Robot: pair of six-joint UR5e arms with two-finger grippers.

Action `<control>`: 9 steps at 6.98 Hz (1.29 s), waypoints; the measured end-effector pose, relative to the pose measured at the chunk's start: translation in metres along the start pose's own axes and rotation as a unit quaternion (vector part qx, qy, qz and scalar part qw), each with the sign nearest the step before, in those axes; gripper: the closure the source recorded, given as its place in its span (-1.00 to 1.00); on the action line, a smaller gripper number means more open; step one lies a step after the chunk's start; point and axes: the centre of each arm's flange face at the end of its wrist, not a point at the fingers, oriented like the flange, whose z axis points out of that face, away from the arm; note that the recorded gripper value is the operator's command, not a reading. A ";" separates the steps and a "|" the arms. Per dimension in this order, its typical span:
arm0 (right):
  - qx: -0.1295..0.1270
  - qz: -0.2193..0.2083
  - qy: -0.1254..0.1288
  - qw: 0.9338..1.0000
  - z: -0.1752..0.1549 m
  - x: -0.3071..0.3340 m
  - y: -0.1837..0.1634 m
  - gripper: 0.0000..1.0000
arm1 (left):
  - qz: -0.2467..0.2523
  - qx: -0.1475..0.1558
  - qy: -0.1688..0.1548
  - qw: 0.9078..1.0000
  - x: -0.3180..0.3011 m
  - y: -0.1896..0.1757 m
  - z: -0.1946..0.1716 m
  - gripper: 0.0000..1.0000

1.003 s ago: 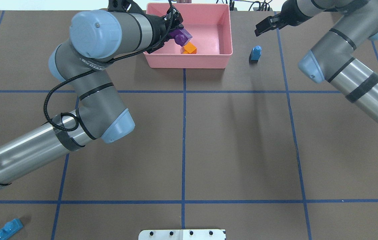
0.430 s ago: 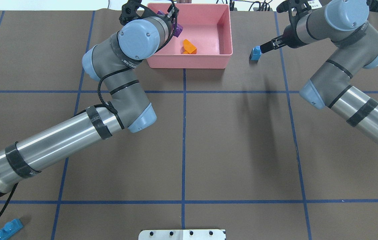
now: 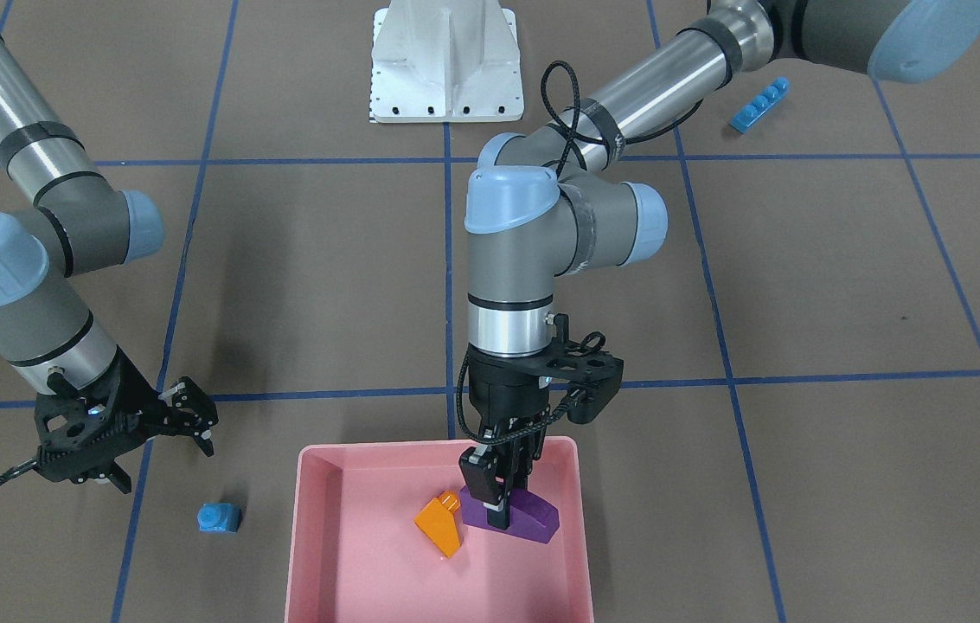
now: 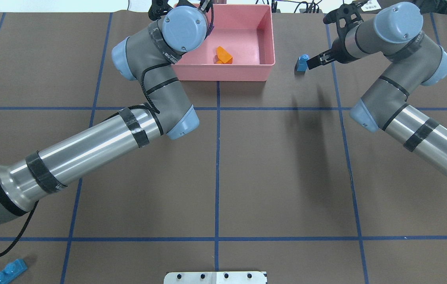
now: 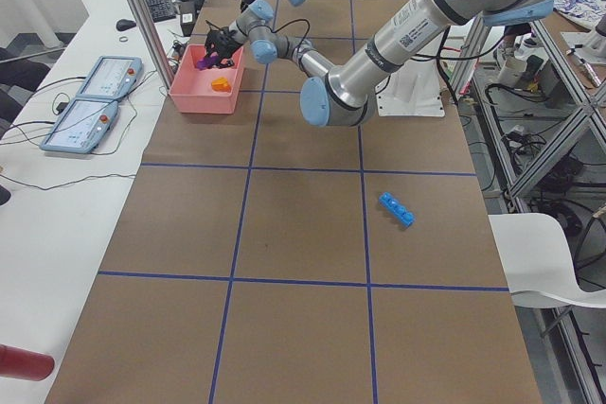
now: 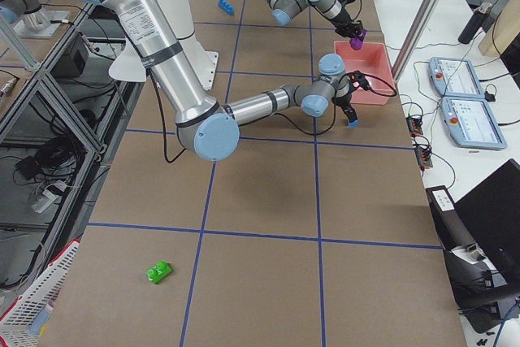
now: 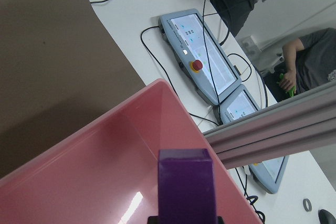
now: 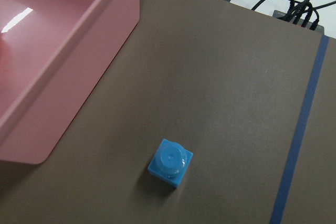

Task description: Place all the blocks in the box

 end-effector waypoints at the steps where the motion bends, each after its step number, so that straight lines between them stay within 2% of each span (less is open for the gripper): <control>1: -0.003 0.001 0.005 1.000 0.010 -0.005 -0.007 -0.99 | 0.002 0.005 -0.007 1.000 0.002 -0.003 0.004 -0.50; 2: -0.006 0.002 0.009 1.000 0.020 -0.011 -0.018 -0.99 | 0.006 0.009 -0.014 1.000 0.001 -0.004 0.008 -1.00; 5: -0.018 0.006 0.024 1.000 0.046 -0.021 -0.040 -0.99 | 0.032 0.006 -0.026 0.999 0.014 -0.003 0.003 -1.00; 7: -0.027 0.007 0.043 0.999 0.067 -0.024 -0.042 -0.98 | 0.050 -0.031 -0.052 0.997 0.038 0.002 -0.021 -1.00; 8: -0.031 0.006 0.050 0.998 0.075 -0.026 -0.039 -0.79 | 0.052 -0.043 -0.057 0.996 0.045 0.003 -0.030 -1.00; 9: -0.034 0.006 0.053 0.998 0.079 -0.027 -0.037 -0.41 | 0.053 -0.047 -0.057 0.996 0.049 0.001 -0.035 -1.00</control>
